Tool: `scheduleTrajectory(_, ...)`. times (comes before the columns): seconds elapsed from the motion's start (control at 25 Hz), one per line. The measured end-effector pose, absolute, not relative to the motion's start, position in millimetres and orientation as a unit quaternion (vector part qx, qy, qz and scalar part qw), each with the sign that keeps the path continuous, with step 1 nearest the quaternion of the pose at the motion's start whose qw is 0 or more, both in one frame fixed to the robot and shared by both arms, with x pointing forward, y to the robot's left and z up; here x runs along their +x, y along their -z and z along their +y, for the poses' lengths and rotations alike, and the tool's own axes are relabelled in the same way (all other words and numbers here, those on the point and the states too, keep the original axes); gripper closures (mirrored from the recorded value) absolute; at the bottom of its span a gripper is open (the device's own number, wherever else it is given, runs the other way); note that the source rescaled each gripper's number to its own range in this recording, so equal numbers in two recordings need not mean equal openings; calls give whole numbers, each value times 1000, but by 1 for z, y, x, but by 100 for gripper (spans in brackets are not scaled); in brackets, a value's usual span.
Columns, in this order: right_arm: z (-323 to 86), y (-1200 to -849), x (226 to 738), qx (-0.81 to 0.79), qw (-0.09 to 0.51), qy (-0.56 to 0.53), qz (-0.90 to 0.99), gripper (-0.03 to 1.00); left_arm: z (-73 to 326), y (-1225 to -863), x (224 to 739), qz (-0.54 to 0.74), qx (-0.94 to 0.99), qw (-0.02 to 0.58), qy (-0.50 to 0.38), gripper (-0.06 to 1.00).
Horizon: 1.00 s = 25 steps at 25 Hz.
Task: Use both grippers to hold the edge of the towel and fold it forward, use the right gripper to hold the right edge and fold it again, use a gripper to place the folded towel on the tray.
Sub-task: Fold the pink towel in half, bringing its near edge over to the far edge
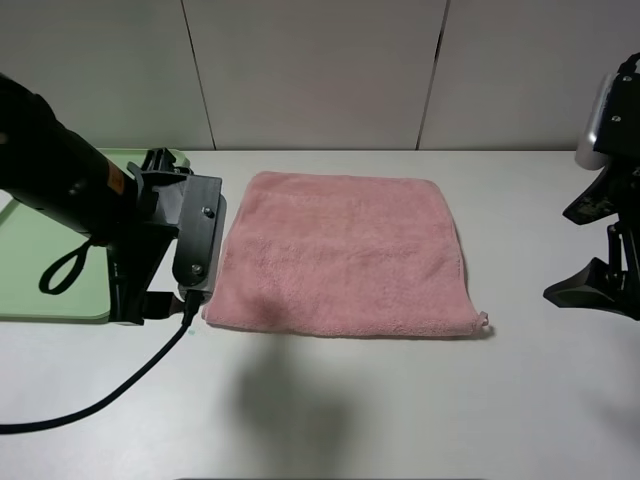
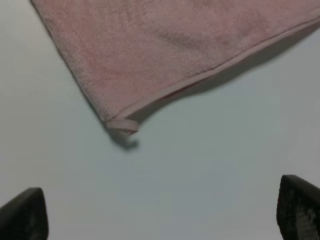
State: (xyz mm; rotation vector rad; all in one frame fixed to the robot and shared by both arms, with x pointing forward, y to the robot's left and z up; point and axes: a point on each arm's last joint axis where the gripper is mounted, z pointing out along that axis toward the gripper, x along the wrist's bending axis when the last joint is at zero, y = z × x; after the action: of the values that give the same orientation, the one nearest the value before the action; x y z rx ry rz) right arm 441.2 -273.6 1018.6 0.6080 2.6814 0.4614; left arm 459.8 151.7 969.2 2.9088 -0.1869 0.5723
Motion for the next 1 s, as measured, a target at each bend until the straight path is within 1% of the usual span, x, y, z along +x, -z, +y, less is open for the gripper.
scheduleTrajectory(0.44, -274, -995, 461, 230, 155, -154, 948, -3, 145, -936, 469, -124, 977, 57, -161, -3)
scheduleTrajectory(0.68, -275, -988, 469, 236, 160, -151, 946, -3, 142, -924, 472, -151, 975, 52, -157, -3)
scheduleTrajectory(1.0, -275, -981, 474, 239, 158, -149, 946, -3, 138, -893, 477, -176, 975, 38, -129, -3)
